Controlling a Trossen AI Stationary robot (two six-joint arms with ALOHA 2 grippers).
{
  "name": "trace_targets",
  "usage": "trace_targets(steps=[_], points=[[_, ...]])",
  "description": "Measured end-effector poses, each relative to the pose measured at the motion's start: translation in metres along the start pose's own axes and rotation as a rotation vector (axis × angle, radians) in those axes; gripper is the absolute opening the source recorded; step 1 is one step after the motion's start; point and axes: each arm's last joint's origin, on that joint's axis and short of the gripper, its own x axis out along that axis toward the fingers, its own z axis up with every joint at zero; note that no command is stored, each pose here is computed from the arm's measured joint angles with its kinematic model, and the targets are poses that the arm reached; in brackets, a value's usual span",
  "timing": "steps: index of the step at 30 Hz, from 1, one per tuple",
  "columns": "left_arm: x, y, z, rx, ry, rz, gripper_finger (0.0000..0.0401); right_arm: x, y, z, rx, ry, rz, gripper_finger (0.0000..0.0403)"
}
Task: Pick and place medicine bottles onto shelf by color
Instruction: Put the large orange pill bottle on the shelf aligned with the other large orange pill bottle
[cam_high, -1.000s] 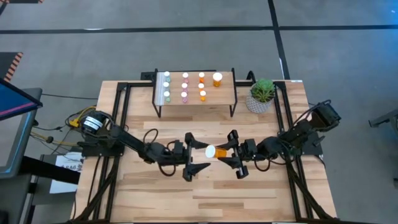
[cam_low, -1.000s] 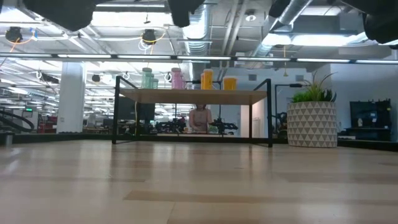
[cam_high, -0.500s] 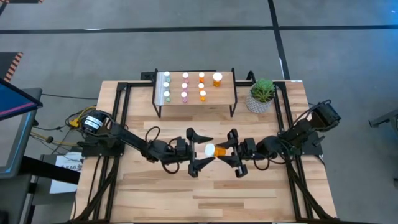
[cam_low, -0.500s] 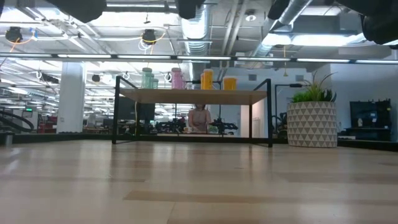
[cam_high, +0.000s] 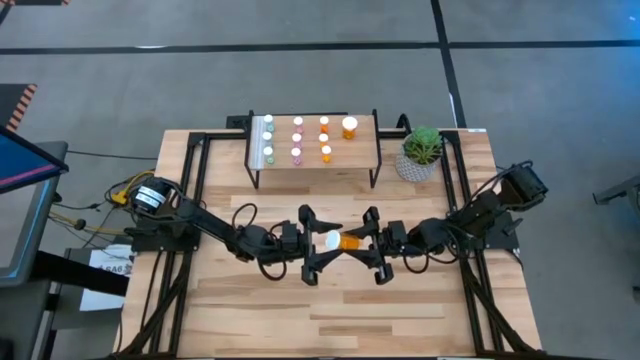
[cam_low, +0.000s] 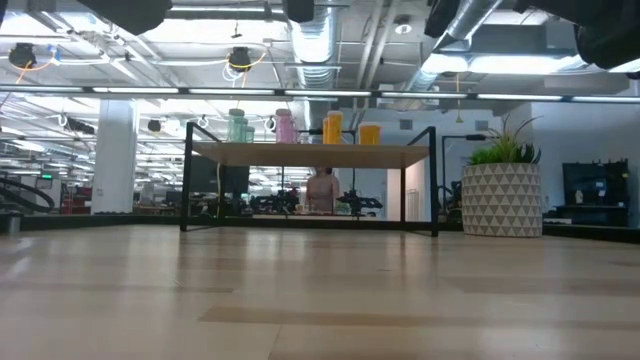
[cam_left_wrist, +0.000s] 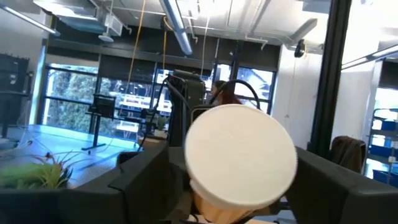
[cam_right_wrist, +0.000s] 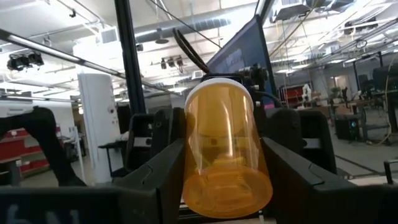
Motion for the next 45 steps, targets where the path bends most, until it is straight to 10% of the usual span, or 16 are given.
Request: trace_targets(steps=[14, 45], points=[[0.001, 0.002, -0.001, 0.012, 0.005, -0.019, 0.016, 0.001, -0.004, -0.002, 0.037, 0.027, -0.014, 0.0215], [-0.025, -0.004, 0.006, 0.153, 0.538, 0.068, 0.0173, -0.005, -0.007, -0.033, 0.033, 0.335, -0.043, 0.0277]])
